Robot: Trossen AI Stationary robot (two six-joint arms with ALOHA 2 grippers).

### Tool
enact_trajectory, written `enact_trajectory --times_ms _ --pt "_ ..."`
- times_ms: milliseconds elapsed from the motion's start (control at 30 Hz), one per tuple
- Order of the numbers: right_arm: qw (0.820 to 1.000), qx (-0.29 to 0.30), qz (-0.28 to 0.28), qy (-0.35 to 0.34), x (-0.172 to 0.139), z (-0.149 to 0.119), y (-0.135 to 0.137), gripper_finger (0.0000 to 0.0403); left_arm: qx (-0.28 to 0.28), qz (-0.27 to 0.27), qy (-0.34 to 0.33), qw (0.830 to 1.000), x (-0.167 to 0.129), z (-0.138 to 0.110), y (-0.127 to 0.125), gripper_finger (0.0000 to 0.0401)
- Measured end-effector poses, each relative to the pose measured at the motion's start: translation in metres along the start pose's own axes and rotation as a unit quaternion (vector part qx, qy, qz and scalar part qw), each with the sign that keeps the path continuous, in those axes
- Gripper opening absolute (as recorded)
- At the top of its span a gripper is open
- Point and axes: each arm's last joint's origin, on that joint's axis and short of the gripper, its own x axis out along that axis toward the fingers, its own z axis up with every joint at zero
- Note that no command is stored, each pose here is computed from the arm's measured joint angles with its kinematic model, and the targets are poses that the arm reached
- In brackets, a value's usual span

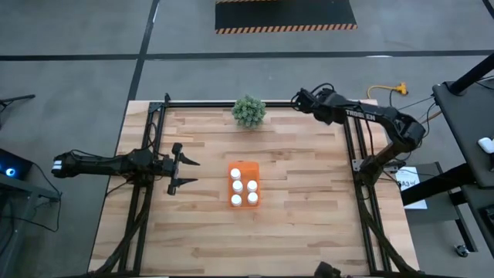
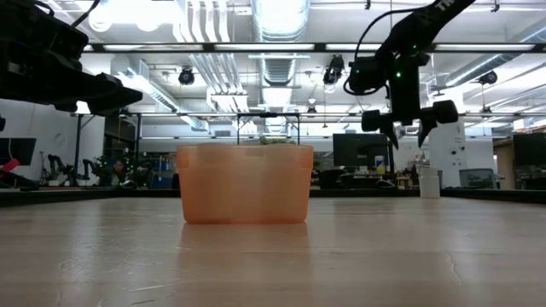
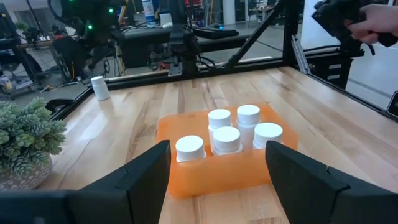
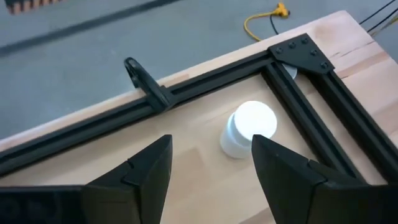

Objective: Pick and place pill bottles into a basket
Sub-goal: Put the white pill bottle into the orange bin

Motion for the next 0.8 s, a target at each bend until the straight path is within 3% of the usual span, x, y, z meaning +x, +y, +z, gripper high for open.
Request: enact_trajectory --times_ms 267,400,667,800 --pt "0.998 0.047 0.009 -0.032 -0.015 -0.017 0.001 0.0211 0.0 0.0 0.001 1.0 0.0 0.0 0.0 0.0245" --pt "0.998 0.053 -0.015 -0.025 -0.016 -0.019 -0.005 0.021 0.0 0.0 0.001 1.0 0.0 0.0 0.0 0.0245" --pt "0.996 -0.059 -0.045 0.056 -0.023 -0.003 -0.009 0.0206 0.0 0.0 0.0 1.0 0.0 0.0 0.0 0.0245" --pt "0.992 -0.054 -0.086 0.069 -0.031 0.015 -0.015 0.0206 0.0 0.0 0.0 1.0 0.0 0.0 0.0 0.0245"
